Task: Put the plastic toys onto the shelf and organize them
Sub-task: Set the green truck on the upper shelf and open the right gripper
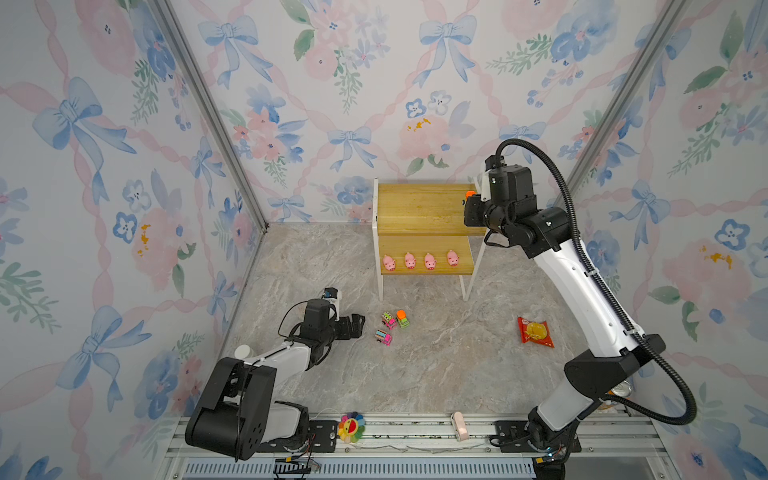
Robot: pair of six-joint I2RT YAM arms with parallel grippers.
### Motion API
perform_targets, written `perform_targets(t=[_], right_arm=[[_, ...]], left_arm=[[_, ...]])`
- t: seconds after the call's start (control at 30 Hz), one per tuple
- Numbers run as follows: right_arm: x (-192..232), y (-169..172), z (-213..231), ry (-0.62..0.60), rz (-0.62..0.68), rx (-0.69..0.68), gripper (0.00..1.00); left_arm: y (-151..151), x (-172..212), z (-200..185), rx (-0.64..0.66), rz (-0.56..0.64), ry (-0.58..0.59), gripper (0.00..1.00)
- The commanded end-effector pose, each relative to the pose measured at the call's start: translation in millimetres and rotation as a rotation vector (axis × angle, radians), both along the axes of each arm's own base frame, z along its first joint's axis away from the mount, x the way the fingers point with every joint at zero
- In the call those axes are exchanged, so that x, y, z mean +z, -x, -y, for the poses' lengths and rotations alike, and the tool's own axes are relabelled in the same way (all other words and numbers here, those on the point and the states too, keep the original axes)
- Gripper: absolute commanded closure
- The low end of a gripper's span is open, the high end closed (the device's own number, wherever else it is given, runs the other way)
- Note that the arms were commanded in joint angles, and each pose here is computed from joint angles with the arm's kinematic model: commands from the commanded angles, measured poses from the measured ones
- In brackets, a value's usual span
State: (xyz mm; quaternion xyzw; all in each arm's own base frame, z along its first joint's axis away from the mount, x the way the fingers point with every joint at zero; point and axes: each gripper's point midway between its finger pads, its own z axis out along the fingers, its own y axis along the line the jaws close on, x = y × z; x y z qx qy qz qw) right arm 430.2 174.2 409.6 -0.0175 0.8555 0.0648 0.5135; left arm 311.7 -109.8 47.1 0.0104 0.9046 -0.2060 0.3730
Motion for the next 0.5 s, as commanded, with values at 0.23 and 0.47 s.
perform_targets(t=[0.23,0.47], right_arm=[[-22.9,-13.7,3.2,0.045,-0.059,-0.036,0.80],[-22.4,-15.7,2.7,0.050,-0.056,-0.036,0.72]], left_arm=[[0.9,-1.4,1.7,-0.014,0.002,-0.007,0.02],[0.9,-1.5,1.7,-0.014,0.002,-0.008,0.02]])
